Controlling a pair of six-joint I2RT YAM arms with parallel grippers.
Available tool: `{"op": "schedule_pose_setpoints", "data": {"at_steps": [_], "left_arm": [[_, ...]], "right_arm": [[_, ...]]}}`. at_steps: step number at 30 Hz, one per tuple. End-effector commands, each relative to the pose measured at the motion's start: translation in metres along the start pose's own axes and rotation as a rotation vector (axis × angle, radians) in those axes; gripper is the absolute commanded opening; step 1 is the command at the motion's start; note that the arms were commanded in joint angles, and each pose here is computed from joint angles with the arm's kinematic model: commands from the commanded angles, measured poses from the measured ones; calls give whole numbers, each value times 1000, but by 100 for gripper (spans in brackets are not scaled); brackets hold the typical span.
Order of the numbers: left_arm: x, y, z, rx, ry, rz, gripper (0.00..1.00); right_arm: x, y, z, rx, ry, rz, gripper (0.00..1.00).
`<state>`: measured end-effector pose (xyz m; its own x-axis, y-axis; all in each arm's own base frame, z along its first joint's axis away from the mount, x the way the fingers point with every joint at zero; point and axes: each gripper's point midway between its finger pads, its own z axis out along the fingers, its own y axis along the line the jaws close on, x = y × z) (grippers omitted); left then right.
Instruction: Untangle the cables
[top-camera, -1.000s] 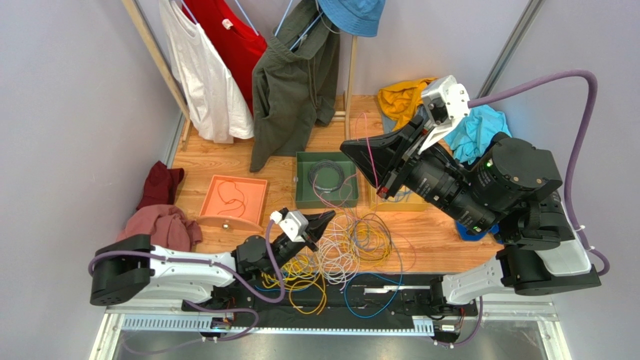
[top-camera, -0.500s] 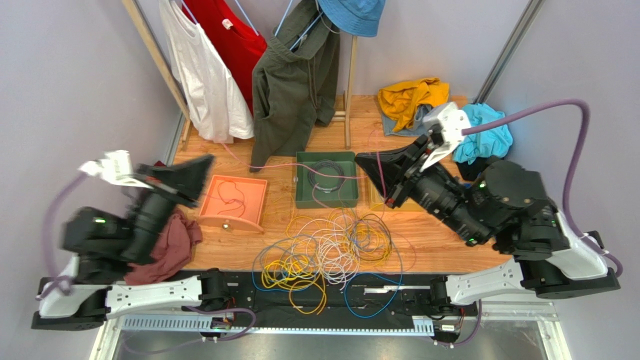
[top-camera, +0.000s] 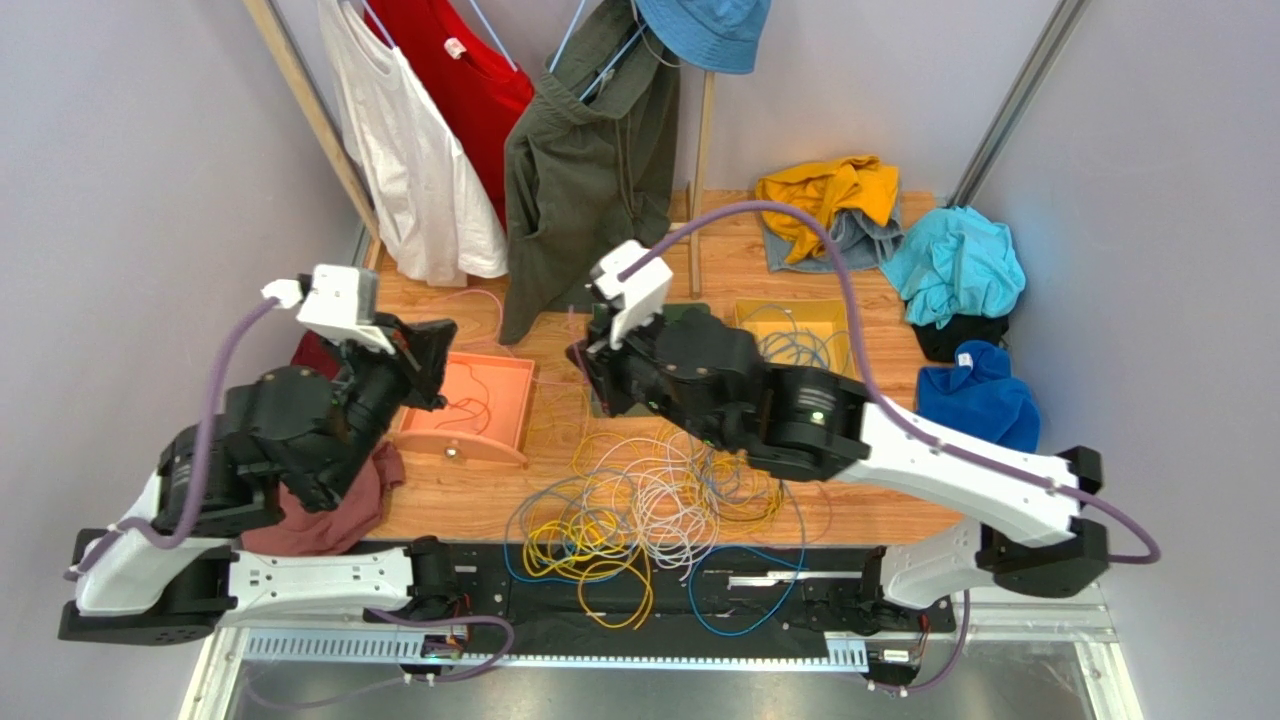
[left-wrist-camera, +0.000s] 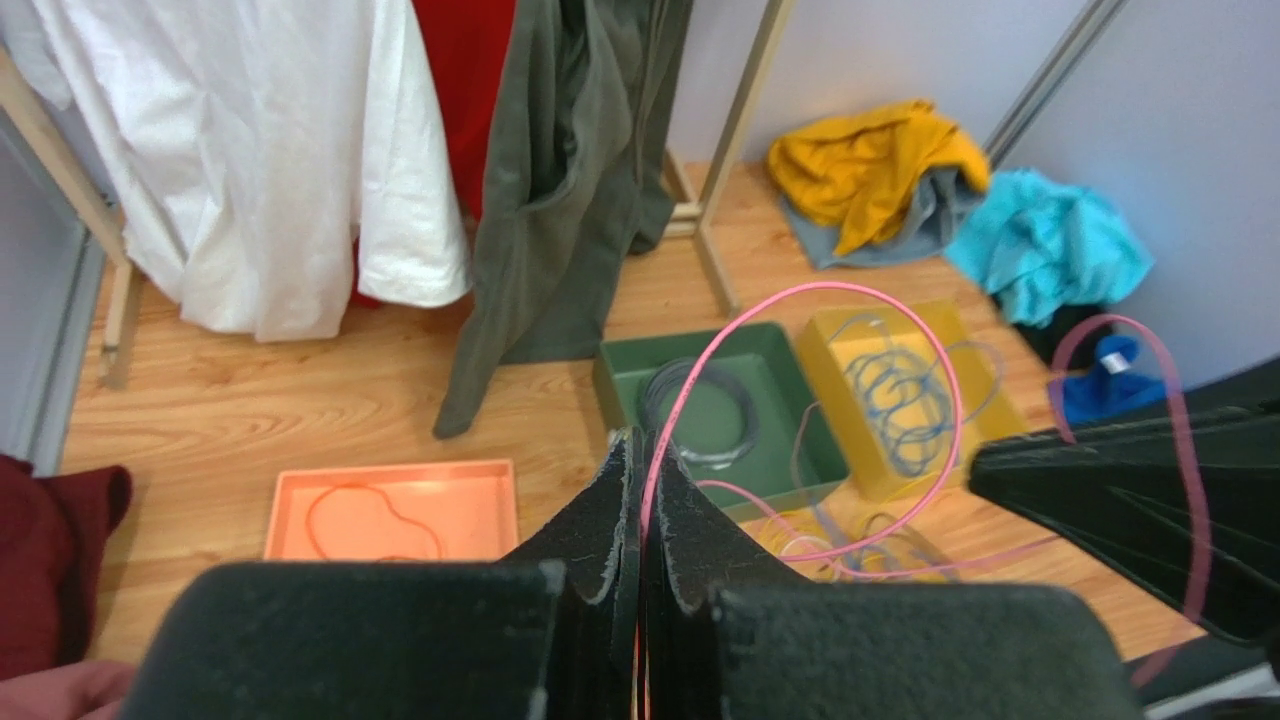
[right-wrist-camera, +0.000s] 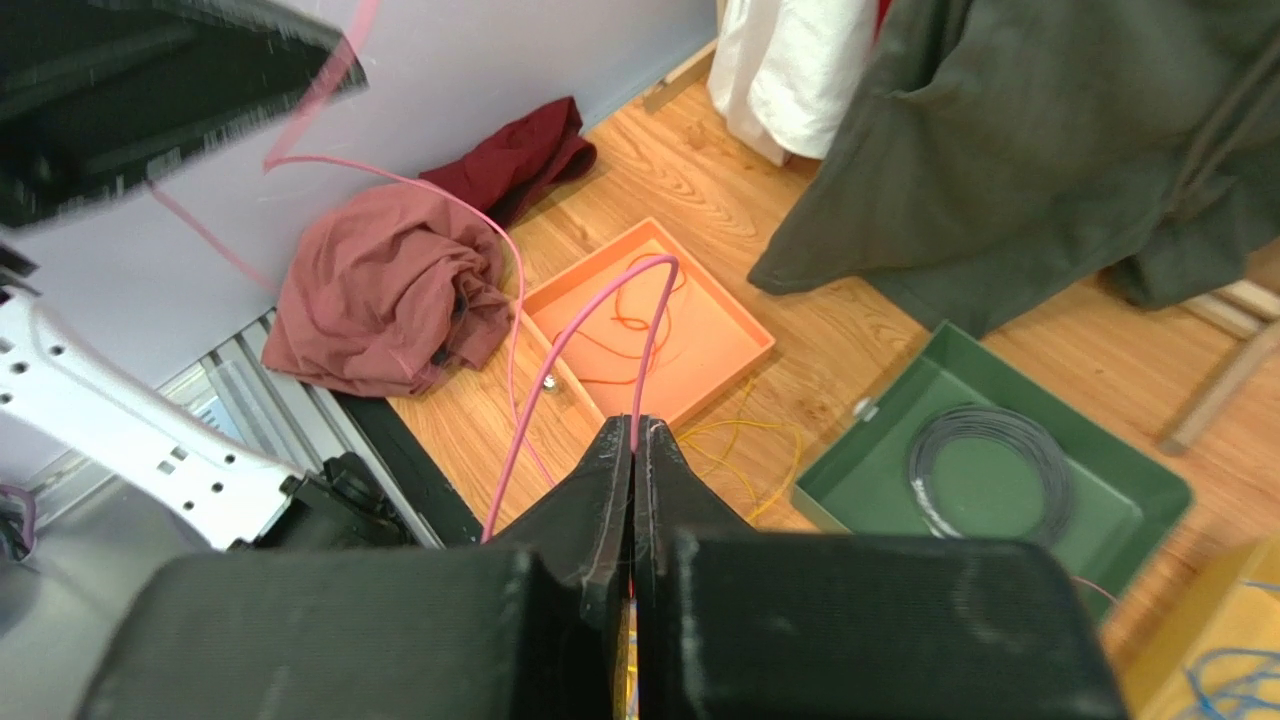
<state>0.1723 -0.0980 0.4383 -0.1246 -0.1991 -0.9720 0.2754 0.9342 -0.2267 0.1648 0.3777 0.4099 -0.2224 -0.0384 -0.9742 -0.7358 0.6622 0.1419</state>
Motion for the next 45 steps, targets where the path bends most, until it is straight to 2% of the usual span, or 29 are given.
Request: {"op": "schedule_pose_setpoints", "data": {"at_steps": [1,7,8,10,11,23,34,36,45], "left_arm": [[18,10,0,-25,30,19,0],[75,11,19,-42,151,28,0],[83,23,25,-100,163,22,0],[92,25,30,-96,192,13,0],[93,36,33,-145,190,-1,0],[114,63,82,-256,278,-48,0],[161,105,106,-354,356,-166,0],[170,113,108,-365,373,-197,0],[213,137,123,-427,472,-277,0]], "right_arm": [[-8,26,32,-112,-39,85,0],[17,32,75,-108,14,65,0],[24,33,83,-107,27,60,0],[25,33,92,-120,18,60,0],[33,32,100,-119,32,61,0],[66,18,168,-153,52,127,0],[104,-2,211,-215,96,225,0],[99,-3,219,-229,68,249,0],[140,-8,246,-234,130,282,0]]}}
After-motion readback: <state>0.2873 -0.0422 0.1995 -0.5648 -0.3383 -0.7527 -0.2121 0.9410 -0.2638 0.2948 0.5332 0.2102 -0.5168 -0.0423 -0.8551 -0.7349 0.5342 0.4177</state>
